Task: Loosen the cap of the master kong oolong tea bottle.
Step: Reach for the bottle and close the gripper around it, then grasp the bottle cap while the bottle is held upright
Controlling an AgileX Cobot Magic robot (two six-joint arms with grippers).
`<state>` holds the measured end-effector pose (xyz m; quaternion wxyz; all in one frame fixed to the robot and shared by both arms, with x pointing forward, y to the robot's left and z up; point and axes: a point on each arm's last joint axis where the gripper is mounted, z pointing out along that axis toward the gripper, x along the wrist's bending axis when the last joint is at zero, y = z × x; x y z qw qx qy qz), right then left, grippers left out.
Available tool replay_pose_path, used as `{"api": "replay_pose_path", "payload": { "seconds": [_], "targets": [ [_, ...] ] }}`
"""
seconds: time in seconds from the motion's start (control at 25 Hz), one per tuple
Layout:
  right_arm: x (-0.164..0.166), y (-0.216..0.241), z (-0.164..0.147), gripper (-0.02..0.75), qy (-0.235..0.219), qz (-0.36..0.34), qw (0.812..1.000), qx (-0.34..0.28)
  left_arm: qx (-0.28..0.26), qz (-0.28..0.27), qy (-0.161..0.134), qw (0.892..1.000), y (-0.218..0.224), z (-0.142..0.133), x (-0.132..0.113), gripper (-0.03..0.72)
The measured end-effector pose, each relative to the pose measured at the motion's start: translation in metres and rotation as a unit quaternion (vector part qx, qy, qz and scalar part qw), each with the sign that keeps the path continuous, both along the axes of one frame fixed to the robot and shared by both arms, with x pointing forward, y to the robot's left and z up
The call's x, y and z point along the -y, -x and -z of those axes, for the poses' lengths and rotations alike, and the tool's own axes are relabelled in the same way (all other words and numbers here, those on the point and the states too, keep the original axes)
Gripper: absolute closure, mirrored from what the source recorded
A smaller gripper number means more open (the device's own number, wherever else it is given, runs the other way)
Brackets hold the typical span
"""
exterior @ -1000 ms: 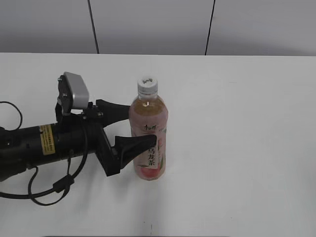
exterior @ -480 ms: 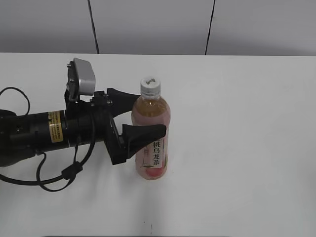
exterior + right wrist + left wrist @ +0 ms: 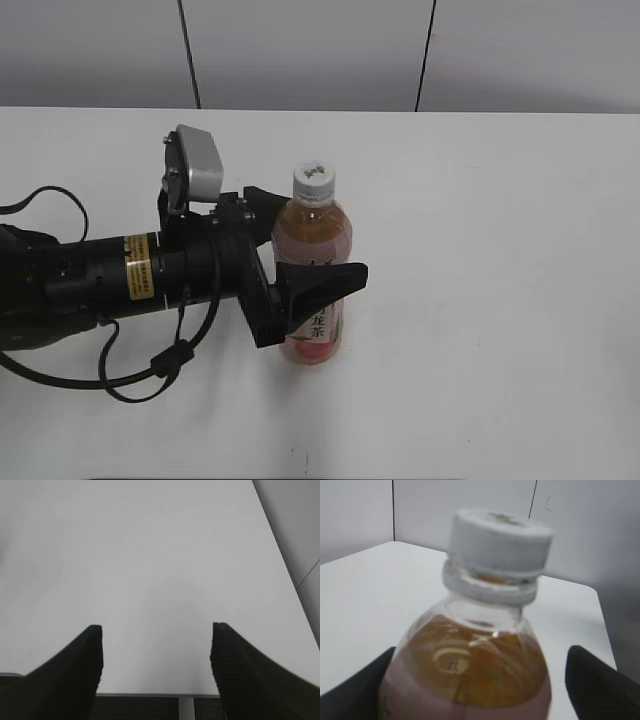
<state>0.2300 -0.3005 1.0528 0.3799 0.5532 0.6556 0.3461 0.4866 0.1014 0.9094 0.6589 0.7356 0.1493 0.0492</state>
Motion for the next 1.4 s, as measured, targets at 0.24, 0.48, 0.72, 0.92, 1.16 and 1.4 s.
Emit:
{"api": "replay_pose_path", "payload": {
  "seconds": [0.24,0.48,0.72,0.92,1.16,1.4],
  "targets": [
    [0.0000,0.0000,0.0000,0.225,0.000,0.000,1.000,0.000,0.001,-0.011,0.006,1.000,-0.0032,-0.0017,0.0002,0.104],
    [0.0000,0.0000,0.0000,0.225,0.000,0.000,1.000,0.000,0.000,-0.015,0.007,1.000,-0.0039,-0.0019,0.0000,0.196],
    [0.0000,0.0000,0.0000,0.225,0.000,0.000,1.000,0.000,0.000,-0.015,0.007,1.000,-0.0039,-0.0019,0.0000,0.225],
    [0.0000,0.0000,0.0000,0.225,0.000,0.000,1.000,0.000,0.000,-0.015,0.007,1.000,-0.0039,-0.0019,0.0000,0.225],
    [0.0000,0.0000,0.0000,0.225,0.000,0.000,1.000,0.000,0.000,-0.015,0.007,1.000,-0.0039,-0.0019,0.0000,0.225],
    [0.0000,0.0000,0.0000,0.225,0.000,0.000,1.000,0.000,0.000,-0.015,0.007,1.000,-0.0039,-0.0019,0.0000,0.225]
  ]
}}
